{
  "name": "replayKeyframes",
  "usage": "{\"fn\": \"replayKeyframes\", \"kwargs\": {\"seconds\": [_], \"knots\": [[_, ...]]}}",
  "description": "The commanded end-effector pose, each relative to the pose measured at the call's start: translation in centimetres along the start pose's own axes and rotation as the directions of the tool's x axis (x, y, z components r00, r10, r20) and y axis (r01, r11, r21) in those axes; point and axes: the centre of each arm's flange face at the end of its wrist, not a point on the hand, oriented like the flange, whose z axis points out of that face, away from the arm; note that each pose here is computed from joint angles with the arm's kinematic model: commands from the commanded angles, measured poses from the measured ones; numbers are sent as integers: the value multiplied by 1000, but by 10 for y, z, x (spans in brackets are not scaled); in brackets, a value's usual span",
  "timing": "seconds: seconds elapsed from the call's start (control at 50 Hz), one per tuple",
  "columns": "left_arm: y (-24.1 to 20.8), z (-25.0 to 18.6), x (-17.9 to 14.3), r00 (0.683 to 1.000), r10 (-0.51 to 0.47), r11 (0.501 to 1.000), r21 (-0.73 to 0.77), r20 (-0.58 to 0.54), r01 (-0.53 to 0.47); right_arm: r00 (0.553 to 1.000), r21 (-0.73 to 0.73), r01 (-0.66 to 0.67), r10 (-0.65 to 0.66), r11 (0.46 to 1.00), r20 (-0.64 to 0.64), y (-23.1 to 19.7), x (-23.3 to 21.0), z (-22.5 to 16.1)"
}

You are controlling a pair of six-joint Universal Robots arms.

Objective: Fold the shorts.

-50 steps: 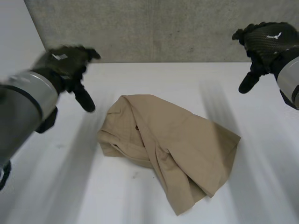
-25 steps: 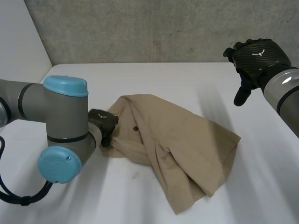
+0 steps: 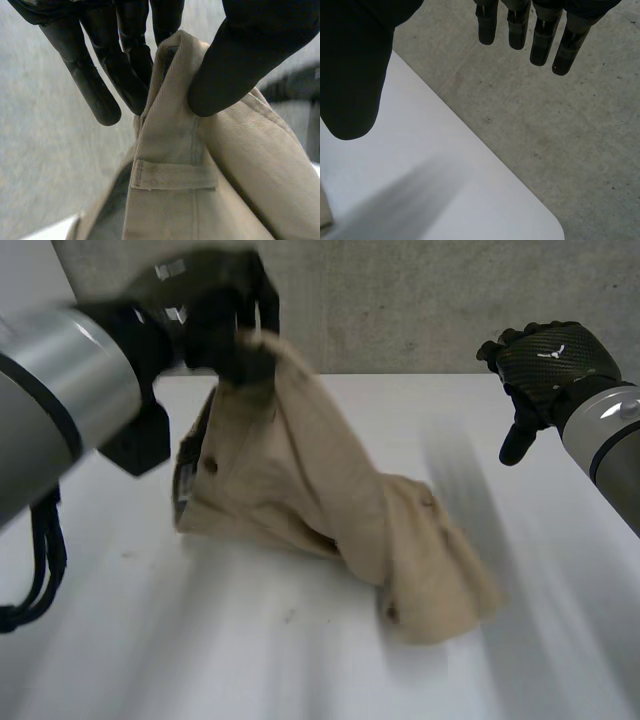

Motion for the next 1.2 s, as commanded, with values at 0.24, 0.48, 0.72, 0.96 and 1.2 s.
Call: {"fn": "replayKeyframes", "kwargs": {"seconds": [0.24,0.48,0.72,0.96,1.2], "knots": [[77,84,12,996,-3,1000,-24,93,5,1000,6,-4,4,1000,-25,-2,7,1],[157,136,-47,932,165,980,-161,324,-118,1000,12,-4,4,1000,-17,-2,6,1],[126,93,-45,927,182,976,-177,327,-129,995,20,-6,4,1000,99,3,-10,0],[129,32,-55,917,193,968,-218,349,-120,929,-50,107,-83,993,360,58,-66,19],[167,-23,-58,910,229,923,-375,347,-89,833,198,333,-386,922,397,71,-97,81]]}}
